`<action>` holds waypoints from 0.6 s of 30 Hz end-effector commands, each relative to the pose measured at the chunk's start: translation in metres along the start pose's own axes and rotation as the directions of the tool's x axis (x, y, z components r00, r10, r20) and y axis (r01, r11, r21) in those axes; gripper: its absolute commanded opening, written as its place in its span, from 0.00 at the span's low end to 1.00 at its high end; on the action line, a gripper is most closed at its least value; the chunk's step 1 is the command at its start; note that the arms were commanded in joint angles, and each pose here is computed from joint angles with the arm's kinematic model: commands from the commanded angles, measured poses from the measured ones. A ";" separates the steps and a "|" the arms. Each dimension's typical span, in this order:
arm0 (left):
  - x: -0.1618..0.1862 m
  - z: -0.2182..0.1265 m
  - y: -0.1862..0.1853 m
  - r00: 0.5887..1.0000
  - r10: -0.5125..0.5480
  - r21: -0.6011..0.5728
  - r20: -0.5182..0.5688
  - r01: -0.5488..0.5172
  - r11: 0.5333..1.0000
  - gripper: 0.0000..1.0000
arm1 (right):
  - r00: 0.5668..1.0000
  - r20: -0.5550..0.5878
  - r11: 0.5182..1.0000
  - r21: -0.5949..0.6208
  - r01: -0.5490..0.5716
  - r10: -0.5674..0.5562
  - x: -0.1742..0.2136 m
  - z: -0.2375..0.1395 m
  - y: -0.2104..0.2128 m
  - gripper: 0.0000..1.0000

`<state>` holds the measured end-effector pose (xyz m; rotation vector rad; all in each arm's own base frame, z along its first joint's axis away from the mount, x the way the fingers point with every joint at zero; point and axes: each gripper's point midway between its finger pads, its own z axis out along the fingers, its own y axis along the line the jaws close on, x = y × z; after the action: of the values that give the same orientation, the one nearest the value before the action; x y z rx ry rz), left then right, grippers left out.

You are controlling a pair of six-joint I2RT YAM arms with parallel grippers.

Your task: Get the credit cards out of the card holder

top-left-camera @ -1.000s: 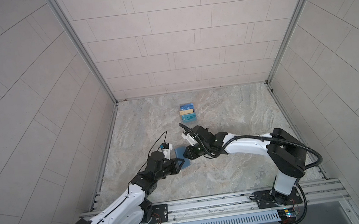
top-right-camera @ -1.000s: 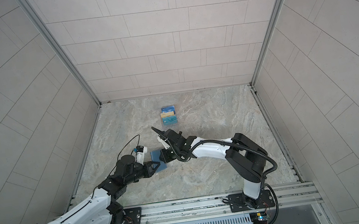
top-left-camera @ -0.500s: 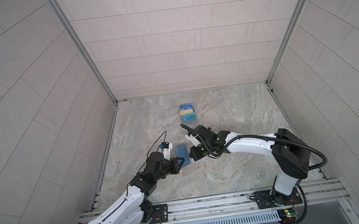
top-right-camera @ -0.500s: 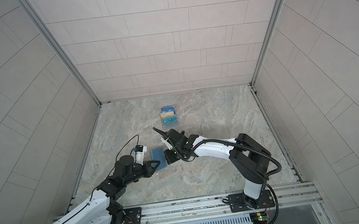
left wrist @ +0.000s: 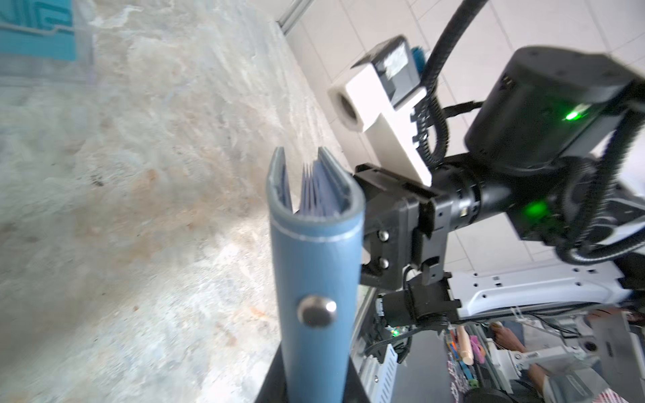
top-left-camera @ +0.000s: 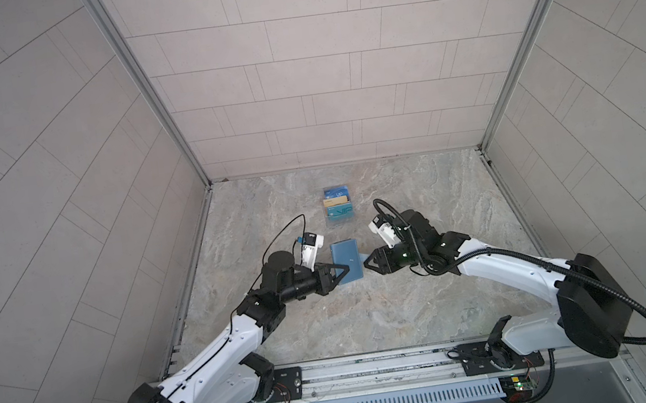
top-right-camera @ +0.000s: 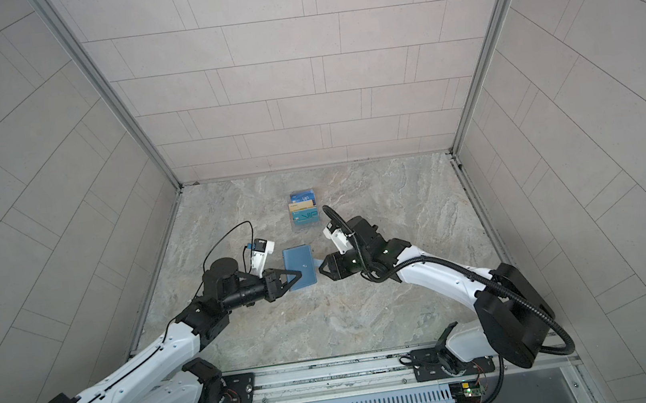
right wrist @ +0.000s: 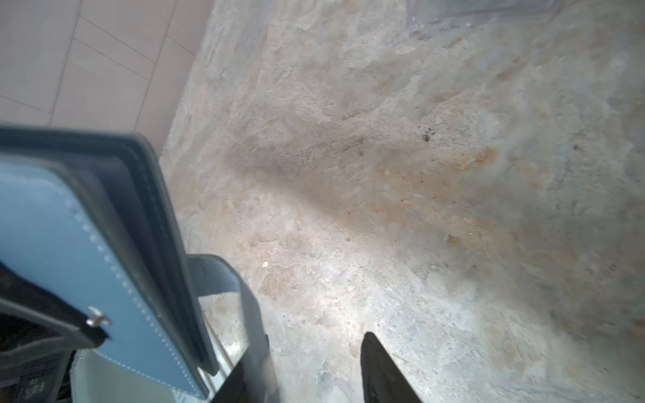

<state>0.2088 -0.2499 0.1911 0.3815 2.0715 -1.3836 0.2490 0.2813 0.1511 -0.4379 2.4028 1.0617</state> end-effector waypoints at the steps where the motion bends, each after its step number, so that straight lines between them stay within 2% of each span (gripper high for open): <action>1: -0.017 -0.003 -0.043 0.997 0.079 0.166 0.013 -0.081 0.983 0.00 | 0.985 0.162 0.980 -0.178 0.093 -0.064 -0.024 -0.029 0.045 0.59; 4: -0.022 -0.004 -0.060 0.995 0.097 0.240 0.016 -0.098 0.966 0.00 | 0.968 0.244 0.974 -0.196 0.109 -0.059 -0.029 -0.047 0.051 0.63; 9: -0.030 -0.003 -0.080 0.995 0.097 0.345 0.006 -0.093 0.934 0.00 | 0.939 0.343 0.942 -0.303 0.147 -0.036 -0.039 -0.074 0.075 0.59; 11: -0.033 -0.004 -0.088 0.995 0.099 0.383 0.006 -0.094 0.919 0.00 | 0.936 0.350 0.935 -0.320 0.150 -0.031 -0.034 -0.079 0.076 0.57; 18: -0.034 -0.010 -0.099 0.991 0.135 0.414 0.008 -0.126 0.901 0.00 | 0.911 0.409 0.908 -0.362 0.210 -0.047 -0.037 -0.108 0.095 0.53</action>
<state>0.1902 -0.2762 0.2659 0.5963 1.8048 -1.7114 0.2157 0.2610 0.2457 -0.4030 1.9472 1.3378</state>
